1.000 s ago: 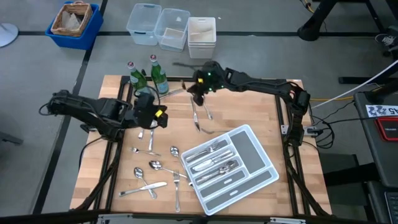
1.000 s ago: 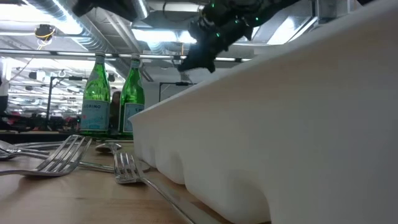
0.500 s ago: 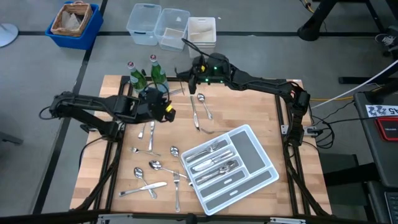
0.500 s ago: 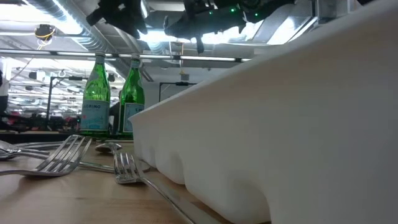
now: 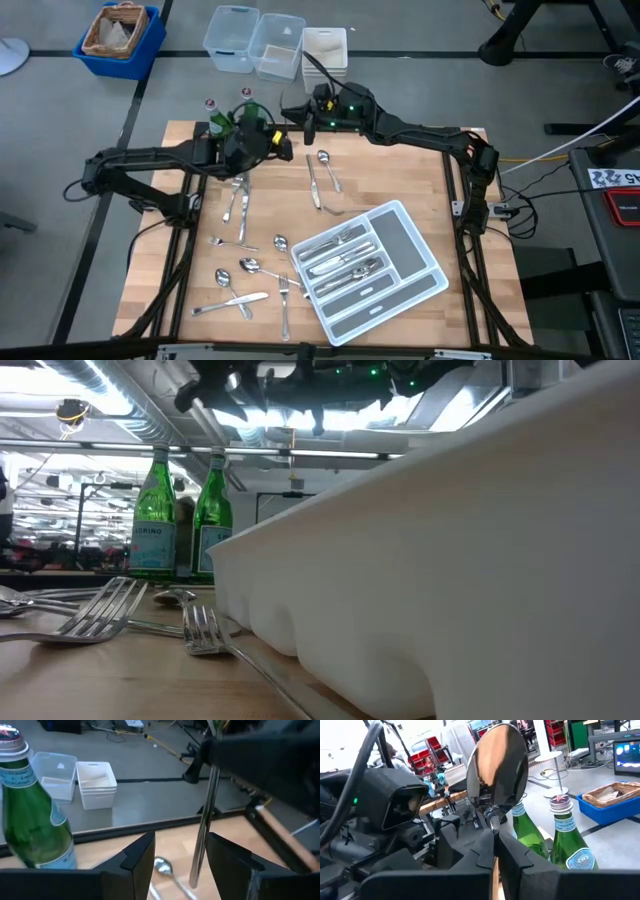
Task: Sort silverware
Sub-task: Put the silver spoon into the white silverware tray
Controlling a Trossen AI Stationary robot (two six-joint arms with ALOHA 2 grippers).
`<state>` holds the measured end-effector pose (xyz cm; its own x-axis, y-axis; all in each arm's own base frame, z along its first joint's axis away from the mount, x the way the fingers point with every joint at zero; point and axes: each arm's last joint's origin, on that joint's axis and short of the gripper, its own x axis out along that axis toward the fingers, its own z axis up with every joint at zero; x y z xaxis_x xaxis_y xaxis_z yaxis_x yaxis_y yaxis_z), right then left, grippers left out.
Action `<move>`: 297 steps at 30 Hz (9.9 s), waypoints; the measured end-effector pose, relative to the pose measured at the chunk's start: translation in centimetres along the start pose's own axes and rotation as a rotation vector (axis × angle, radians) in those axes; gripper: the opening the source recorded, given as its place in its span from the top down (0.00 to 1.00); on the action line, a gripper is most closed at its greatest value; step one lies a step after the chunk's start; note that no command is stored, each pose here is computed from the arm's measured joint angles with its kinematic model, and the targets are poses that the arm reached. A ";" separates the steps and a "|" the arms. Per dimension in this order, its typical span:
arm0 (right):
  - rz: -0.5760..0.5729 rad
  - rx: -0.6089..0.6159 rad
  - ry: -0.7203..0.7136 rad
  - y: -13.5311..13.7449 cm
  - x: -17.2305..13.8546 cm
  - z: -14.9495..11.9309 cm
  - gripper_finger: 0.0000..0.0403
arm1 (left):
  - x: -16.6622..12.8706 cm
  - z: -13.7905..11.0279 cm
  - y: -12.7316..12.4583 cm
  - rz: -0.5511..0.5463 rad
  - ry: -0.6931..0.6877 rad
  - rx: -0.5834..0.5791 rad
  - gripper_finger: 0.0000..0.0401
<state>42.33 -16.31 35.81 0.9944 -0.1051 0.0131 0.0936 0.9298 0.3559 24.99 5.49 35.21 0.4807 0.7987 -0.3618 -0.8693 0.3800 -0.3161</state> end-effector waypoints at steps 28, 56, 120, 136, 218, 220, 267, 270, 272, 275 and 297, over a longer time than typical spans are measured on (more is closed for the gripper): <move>-0.002 0.107 0.001 0.0 0.0 0.0 0.97 | 0.7 0.6 0.1 -0.042 0.013 -0.110 0.59; -0.038 0.101 0.000 -0.2 0.0 -0.1 0.97 | 1.8 1.0 -0.2 -0.057 -0.018 -0.084 0.97; -0.247 -0.038 0.844 -1.3 -10.8 -0.5 0.70 | -6.8 -12.5 -8.1 -0.702 0.487 -0.062 1.00; 0.000 -0.204 0.995 12.3 -17.6 0.3 0.70 | -3.0 -26.9 -13.2 -0.928 0.607 0.060 1.00; -0.320 -0.277 1.048 14.8 -10.7 -7.1 0.70 | -2.1 -22.5 -10.3 -0.913 0.906 0.362 0.70; -0.345 -0.236 1.043 14.1 -10.4 -7.1 0.70 | -2.9 -20.9 -9.6 -0.905 0.896 0.392 0.70; -0.809 0.246 0.973 -9.0 -0.9 -18.5 0.70 | -8.6 -11.2 2.0 -0.659 0.453 0.270 0.70; -0.809 0.245 0.968 -9.0 -0.9 -18.5 0.70 | -8.6 -11.2 2.0 -0.656 0.449 0.269 0.70; -0.810 0.244 0.964 -9.0 -0.9 -18.4 0.70 | -8.5 -11.2 2.0 -0.653 0.446 0.270 0.70; -0.822 0.243 0.960 -9.1 -0.9 -18.4 0.70 | -8.5 -11.2 2.0 -0.651 0.444 0.267 0.70; -0.863 0.221 0.966 -9.3 -0.3 -20.1 0.70 | -8.5 -11.2 2.0 -0.650 0.441 0.269 0.70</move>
<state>42.14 -17.83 13.75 0.2624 -0.2540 -0.9309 0.7945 0.6044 0.0590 20.44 -5.78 27.89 0.8492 0.1466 -0.5074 -0.3735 0.8458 -0.3808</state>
